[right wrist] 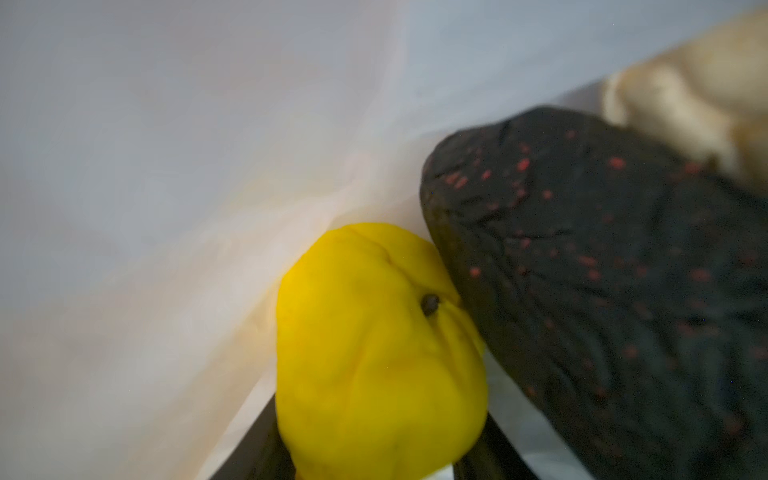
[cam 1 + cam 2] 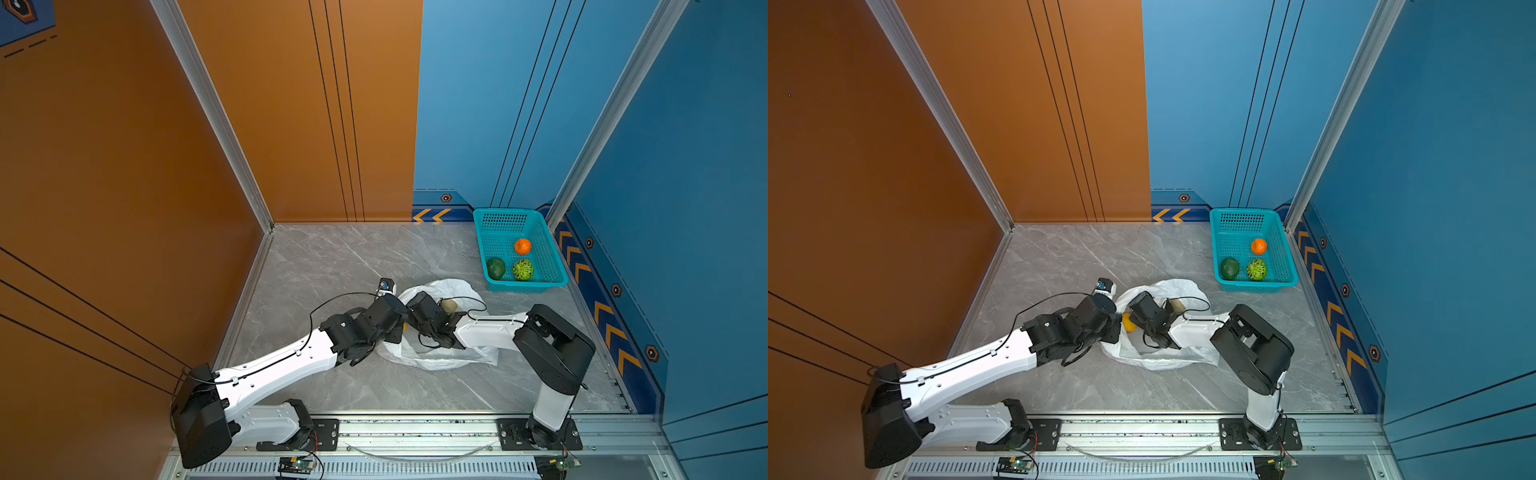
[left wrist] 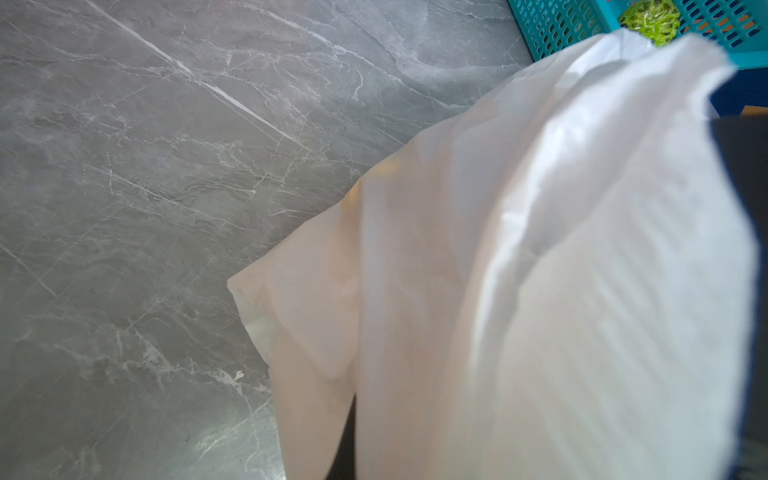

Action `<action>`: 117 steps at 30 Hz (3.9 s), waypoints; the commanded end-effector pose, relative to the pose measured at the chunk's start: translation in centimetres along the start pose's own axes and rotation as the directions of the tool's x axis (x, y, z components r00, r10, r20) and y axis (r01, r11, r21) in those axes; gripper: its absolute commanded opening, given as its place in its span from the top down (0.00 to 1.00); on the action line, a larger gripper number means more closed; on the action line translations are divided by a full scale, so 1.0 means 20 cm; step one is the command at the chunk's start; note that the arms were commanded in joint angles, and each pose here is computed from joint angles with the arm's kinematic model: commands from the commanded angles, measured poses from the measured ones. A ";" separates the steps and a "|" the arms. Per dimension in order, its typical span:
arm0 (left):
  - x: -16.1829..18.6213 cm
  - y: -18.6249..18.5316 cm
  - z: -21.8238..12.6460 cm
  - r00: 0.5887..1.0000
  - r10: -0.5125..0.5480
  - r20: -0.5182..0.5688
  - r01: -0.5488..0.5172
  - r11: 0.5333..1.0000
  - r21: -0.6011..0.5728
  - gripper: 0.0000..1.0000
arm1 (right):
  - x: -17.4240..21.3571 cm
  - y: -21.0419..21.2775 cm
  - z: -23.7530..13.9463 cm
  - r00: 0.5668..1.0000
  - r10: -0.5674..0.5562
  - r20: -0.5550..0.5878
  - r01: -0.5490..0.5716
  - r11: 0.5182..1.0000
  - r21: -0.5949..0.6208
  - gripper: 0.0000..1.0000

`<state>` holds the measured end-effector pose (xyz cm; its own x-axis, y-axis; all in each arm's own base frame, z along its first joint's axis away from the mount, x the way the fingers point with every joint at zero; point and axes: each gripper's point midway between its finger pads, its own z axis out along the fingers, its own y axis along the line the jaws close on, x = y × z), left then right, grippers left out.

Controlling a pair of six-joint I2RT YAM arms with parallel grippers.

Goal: Untie the knot of the plastic bag and take out the fruit
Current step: 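Grasp the bright yellow fruit in the bag with the right gripper, then lift the yellow fruit out and carry it to the teal basket, then open the right gripper to release the yellow fruit into the basket, then move the right gripper back from the basket into the bag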

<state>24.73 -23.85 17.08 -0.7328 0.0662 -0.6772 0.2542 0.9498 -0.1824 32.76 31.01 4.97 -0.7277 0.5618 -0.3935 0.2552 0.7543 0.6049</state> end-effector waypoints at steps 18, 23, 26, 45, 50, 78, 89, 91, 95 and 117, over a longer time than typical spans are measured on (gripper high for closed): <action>-0.05 0.03 0.00 1.000 0.017 0.014 -0.016 0.999 -0.044 1.00 | 0.11 -0.02 -0.61 0.926 -0.319 -0.205 0.328 0.944 0.015 0.57; -0.06 0.02 0.01 1.000 0.021 0.014 -0.020 0.999 -0.045 1.00 | 0.16 0.02 -0.75 0.878 -0.418 -0.232 0.429 0.903 -0.004 0.57; -0.07 0.02 0.01 1.000 0.022 0.014 -0.021 0.999 -0.047 1.00 | 0.16 0.05 -0.85 0.857 -0.462 -0.227 0.469 0.883 -0.025 0.57; -0.07 0.03 0.02 1.000 0.014 0.009 -0.014 0.998 -0.053 1.00 | -0.49 0.16 -1.30 0.923 -0.378 -0.066 0.371 0.923 -0.098 0.56; -0.05 0.03 0.02 1.000 0.013 0.003 -0.013 0.999 -0.051 1.00 | -0.80 0.04 -1.26 0.955 -0.298 0.009 0.298 0.954 -0.024 0.56; -0.04 0.02 -0.01 0.999 0.007 0.032 -0.005 0.999 -0.045 1.00 | -1.79 -0.86 -0.33 0.996 -0.001 0.094 -0.038 0.911 0.410 0.40; -0.05 0.02 0.00 1.000 0.009 0.028 -0.007 0.999 -0.046 1.00 | -1.81 -0.82 -0.41 0.992 -0.037 0.117 -0.017 0.903 0.429 0.15; -0.04 0.02 0.00 1.000 0.009 0.027 -0.008 0.999 -0.047 1.00 | -1.81 -0.79 -0.44 0.991 -0.042 0.124 -0.014 0.909 0.417 0.15; -0.04 0.01 0.01 1.000 0.009 0.025 -0.008 0.999 -0.046 1.00 | -1.77 -0.68 -0.52 0.991 -0.066 0.117 0.017 0.924 0.381 0.15; -0.07 0.01 0.00 0.999 0.023 0.041 -0.021 0.999 -0.049 1.00 | -0.73 0.13 -1.25 0.874 -0.484 -0.040 0.485 0.874 0.022 0.15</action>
<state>25.54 -23.65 17.20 -0.7207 0.0781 -0.6888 0.2399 0.9603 -0.1421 30.82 16.13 30.69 -0.7569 0.1626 -0.6330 -0.1150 0.9203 0.3739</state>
